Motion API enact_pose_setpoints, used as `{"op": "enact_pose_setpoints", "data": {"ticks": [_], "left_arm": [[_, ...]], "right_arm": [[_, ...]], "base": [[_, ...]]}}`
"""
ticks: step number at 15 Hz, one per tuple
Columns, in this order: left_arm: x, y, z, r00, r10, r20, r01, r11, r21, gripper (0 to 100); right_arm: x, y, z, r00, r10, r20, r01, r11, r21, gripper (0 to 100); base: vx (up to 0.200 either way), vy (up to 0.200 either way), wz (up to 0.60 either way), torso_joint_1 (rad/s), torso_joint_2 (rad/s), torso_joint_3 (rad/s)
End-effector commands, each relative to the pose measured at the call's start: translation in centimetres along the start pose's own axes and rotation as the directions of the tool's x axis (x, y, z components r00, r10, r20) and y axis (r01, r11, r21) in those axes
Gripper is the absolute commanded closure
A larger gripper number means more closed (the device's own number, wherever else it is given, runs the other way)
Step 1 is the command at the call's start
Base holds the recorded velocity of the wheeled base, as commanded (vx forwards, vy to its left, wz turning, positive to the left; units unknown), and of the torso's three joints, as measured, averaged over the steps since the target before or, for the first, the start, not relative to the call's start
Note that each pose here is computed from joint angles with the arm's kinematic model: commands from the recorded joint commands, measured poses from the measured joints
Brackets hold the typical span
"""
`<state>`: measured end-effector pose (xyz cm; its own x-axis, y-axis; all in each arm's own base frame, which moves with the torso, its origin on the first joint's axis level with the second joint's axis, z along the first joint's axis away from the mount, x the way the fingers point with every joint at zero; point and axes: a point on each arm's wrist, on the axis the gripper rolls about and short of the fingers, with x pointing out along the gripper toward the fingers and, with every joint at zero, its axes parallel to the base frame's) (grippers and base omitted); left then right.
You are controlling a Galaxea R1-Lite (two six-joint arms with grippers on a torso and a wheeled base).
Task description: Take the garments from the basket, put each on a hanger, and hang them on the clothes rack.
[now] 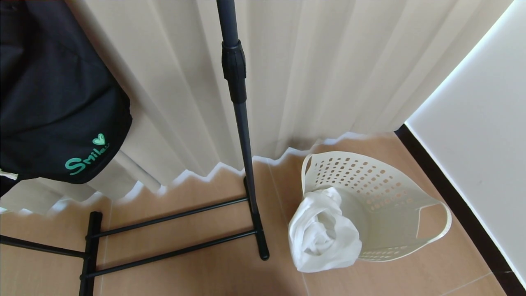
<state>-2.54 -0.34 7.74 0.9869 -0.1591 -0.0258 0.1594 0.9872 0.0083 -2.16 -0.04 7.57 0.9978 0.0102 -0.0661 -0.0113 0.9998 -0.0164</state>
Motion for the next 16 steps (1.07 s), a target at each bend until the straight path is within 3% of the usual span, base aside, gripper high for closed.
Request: {"op": "enact_pose_setpoints", "data": {"ticks": [1, 2, 3, 4, 8, 12, 15, 16], "left_arm": [[0.0, 0.0, 0.0, 1.000, 0.000, -0.001, 0.000, 1.000, 0.001, 0], [0.0, 0.0, 0.0, 1.000, 0.000, -0.001, 0.000, 1.000, 0.001, 0], [0.0, 0.0, 0.0, 1.000, 0.000, -0.001, 0.000, 1.000, 0.001, 0], [0.0, 0.0, 0.0, 1.000, 0.000, -0.001, 0.000, 1.000, 0.001, 0], [0.0, 0.0, 0.0, 1.000, -0.001, -0.001, 0.001, 1.000, 0.003, 0], [0.0, 0.0, 0.0, 1.000, -0.001, -0.001, 0.001, 1.000, 0.004, 0], [0.0, 0.0, 0.0, 1.000, -0.001, -0.001, 0.001, 1.000, 0.004, 0], [0.0, 0.0, 0.0, 1.000, -0.001, -0.001, 0.001, 1.000, 0.004, 0]], "right_arm": [[1.9, 0.1, 0.6, 0.959, 0.151, -0.241, -0.154, 0.988, 0.003, 0], [1.9, 0.1, 0.6, 0.959, 0.151, -0.241, -0.154, 0.988, 0.003, 0], [2.8, 0.3, 0.6, 0.886, 0.294, -0.359, -0.315, 0.949, 0.002, 0], [3.1, 0.5, 0.6, 0.844, 0.354, -0.402, -0.387, 0.922, 0.000, 0], [4.7, 1.1, 2.2, 0.816, 0.368, -0.445, -0.410, 0.912, 0.001, 0], [8.1, 2.7, 3.9, 0.722, 0.348, -0.598, -0.450, 0.893, -0.024, 0], [11.2, 4.0, 3.6, 0.639, 0.313, -0.703, -0.528, 0.843, -0.105, 0], [12.7, 4.7, 3.5, 0.635, 0.311, -0.707, -0.544, 0.830, -0.123, 0]], "base": [[0.000, 0.000, 0.00, 0.000, 0.00, 0.000], [0.000, 0.000, 0.00, 0.000, 0.00, 0.000], [0.000, 0.000, 0.00, 0.000, 0.00, 0.000], [0.000, 0.000, 0.00, 0.000, 0.00, 0.000], [0.000, 0.000, 0.00, 0.000, 0.00, 0.000], [0.000, 0.000, 0.00, 0.000, 0.00, 0.000], [0.000, 0.000, 0.00, 0.000, 0.00, 0.000], [0.000, 0.000, 0.00, 0.000, 0.00, 0.000]]}}
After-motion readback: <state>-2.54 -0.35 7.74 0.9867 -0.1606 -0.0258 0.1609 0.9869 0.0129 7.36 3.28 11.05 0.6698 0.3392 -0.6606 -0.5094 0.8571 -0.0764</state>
